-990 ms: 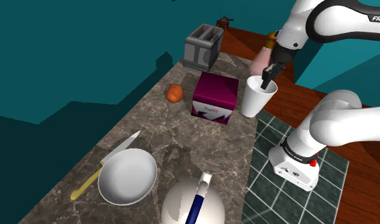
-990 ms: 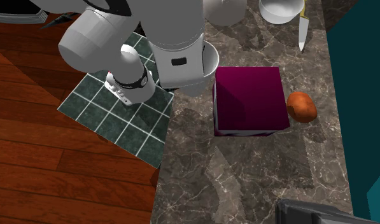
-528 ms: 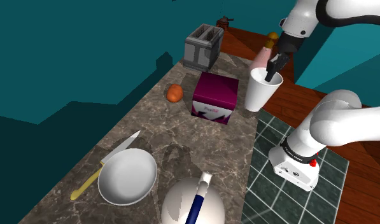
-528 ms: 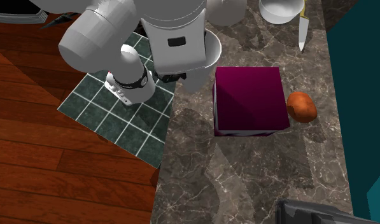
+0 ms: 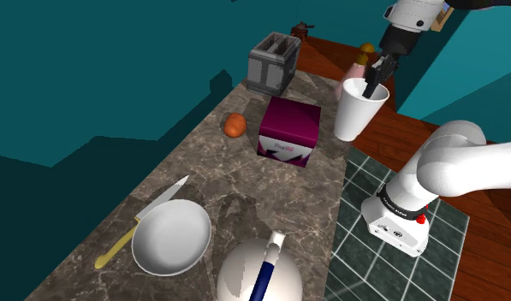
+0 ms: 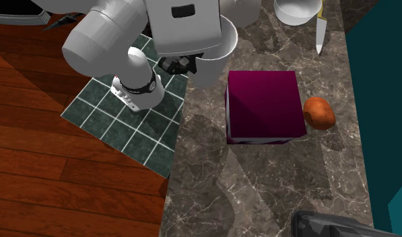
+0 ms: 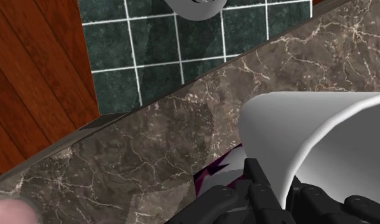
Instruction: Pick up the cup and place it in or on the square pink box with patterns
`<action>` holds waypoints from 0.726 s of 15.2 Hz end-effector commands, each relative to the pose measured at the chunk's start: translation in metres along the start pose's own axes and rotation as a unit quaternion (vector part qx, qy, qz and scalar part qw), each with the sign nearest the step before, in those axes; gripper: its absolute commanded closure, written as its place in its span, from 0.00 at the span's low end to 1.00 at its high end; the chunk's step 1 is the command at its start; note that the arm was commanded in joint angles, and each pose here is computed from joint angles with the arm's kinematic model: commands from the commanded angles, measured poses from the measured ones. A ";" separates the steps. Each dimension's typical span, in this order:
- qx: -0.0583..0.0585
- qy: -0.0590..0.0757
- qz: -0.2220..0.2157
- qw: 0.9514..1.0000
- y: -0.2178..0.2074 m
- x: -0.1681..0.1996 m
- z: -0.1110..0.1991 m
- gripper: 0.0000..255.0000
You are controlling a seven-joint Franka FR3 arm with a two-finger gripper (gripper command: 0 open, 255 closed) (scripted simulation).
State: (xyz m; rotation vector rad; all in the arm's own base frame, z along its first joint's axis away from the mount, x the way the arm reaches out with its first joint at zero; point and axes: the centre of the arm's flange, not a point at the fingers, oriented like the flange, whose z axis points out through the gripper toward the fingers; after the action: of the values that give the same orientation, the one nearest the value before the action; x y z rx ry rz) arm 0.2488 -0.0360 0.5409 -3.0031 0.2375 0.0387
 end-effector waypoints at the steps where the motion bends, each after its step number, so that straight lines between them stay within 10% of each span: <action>1: 0.000 0.000 0.000 1.000 -0.002 0.000 -0.010 1.00; 11: 0.000 0.000 0.000 1.000 -0.012 0.010 -0.061 1.00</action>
State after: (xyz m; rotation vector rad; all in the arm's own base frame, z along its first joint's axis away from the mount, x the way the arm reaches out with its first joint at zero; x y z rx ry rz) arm 0.2562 -0.0352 0.5981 -3.0030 0.2375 0.0384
